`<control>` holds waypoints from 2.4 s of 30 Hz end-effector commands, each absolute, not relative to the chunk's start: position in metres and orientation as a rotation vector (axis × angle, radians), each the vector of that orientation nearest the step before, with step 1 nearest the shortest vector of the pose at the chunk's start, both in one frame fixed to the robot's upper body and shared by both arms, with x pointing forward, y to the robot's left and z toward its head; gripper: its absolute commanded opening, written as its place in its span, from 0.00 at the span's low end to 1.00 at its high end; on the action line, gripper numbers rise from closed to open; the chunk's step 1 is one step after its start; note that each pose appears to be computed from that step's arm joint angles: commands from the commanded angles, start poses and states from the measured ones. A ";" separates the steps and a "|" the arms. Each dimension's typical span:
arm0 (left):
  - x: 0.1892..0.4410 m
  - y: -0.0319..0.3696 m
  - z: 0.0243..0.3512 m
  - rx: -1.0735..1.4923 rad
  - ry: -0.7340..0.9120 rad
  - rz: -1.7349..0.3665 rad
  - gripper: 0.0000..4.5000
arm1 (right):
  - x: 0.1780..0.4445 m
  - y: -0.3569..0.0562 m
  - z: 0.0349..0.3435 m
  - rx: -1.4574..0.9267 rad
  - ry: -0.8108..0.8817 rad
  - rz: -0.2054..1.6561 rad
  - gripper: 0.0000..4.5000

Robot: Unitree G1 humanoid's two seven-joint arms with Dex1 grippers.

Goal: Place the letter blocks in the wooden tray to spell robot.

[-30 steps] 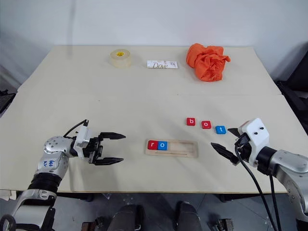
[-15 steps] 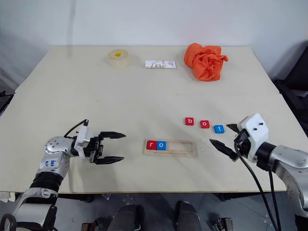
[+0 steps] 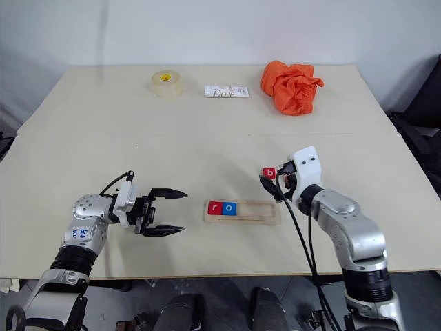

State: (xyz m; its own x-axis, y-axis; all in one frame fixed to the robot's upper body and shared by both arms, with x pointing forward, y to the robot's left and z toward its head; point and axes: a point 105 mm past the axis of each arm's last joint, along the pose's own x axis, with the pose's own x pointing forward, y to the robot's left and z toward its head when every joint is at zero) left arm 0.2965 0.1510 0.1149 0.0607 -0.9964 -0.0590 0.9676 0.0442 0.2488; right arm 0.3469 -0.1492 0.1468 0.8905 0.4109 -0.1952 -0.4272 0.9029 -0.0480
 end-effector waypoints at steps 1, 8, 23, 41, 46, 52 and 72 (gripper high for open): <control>0.286 0.149 0.122 0.261 -0.191 -1.597 0.99 | 0.355 -0.142 0.149 -0.095 0.167 0.373 1.00; 0.284 0.148 0.123 0.261 -0.198 -1.589 0.99 | 0.371 -0.138 0.138 -0.077 0.176 0.257 1.00; 0.283 0.150 0.127 0.261 -0.210 -1.560 0.99 | 0.377 -0.113 0.124 -0.041 0.202 0.262 1.00; 0.286 0.152 0.128 0.262 -0.210 -1.520 0.99 | 0.381 -0.099 0.125 -0.058 0.258 0.214 1.00; 0.287 0.151 0.128 0.264 -0.213 -1.515 1.00 | 0.382 -0.097 0.122 -0.043 0.268 0.201 0.78; 0.288 0.148 0.128 0.260 -0.219 -1.518 1.00 | 0.384 -0.098 0.134 -0.039 0.220 0.211 0.33; 0.292 0.150 0.122 0.230 -0.201 -1.535 1.00 | 0.299 -0.184 0.171 -0.154 0.162 0.244 0.33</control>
